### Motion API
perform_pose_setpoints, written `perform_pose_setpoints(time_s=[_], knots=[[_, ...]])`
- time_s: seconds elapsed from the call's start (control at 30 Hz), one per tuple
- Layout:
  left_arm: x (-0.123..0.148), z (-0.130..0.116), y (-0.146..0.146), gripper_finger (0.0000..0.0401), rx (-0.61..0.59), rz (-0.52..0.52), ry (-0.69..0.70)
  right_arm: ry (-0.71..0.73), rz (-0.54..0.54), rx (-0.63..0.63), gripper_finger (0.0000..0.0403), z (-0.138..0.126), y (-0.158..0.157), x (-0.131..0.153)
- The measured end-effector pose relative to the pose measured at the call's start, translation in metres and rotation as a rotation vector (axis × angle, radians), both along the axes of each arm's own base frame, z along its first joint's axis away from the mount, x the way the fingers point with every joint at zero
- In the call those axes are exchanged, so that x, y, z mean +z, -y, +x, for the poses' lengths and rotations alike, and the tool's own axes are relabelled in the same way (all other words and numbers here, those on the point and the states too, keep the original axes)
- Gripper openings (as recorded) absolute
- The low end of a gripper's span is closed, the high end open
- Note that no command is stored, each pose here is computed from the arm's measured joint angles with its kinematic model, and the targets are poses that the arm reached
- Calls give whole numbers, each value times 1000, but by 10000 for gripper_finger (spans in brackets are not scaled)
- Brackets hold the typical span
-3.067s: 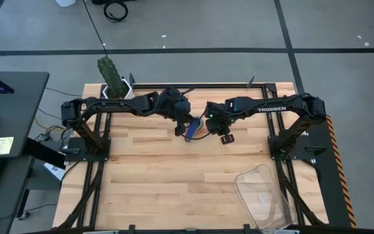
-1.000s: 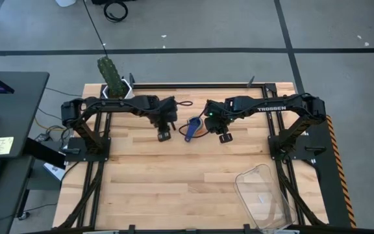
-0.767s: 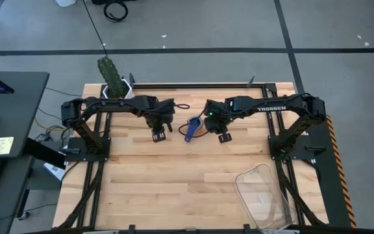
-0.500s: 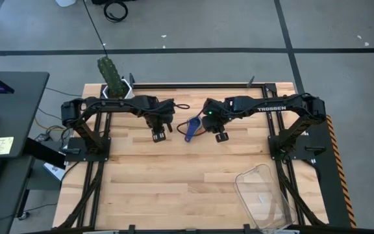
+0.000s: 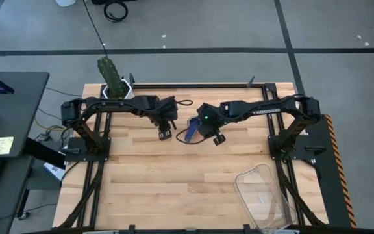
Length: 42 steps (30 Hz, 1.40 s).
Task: Nest measuring cups in basket
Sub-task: Put the stacked measuring cups into the transparent bin
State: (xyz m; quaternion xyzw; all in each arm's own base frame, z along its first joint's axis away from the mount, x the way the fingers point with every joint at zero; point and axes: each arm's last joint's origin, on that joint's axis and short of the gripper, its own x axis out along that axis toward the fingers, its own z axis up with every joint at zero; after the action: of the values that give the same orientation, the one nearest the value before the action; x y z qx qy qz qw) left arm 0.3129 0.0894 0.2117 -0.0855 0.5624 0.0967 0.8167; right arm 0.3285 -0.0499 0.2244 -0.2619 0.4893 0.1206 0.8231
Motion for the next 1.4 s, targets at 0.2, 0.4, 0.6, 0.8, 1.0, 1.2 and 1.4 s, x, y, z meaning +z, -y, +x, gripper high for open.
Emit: perform_pose_setpoints(time_s=[0.2, 0.4, 0.6, 0.8, 1.0, 1.2, 1.4], knots=[[6, 13, -4, 121, 1, 43, 149, -76, -169, 50, 129, 8, -5, -21], [16, 26, -8, 121, 0, 92, 318, -60, -222, 34, 129, 13, -8, -23], [28, 38, -11, 121, 0, 141, 488, -16, -167, 34, 129, 16, -12, -21], [38, 45, -13, 121, 1, 180, 617, 3, -159, 13, 129, 17, -11, -20], [39, 46, -14, 121, 1, 186, 634, 1, -153, 6, 129, 17, -11, -20], [40, 46, -14, 121, 2, 187, 639, 5, -139, -32, 129, 17, -11, -20], [40, 46, -14, 121, 2, 186, 639, 8, -119, -52, 129, 17, -11, -20]])
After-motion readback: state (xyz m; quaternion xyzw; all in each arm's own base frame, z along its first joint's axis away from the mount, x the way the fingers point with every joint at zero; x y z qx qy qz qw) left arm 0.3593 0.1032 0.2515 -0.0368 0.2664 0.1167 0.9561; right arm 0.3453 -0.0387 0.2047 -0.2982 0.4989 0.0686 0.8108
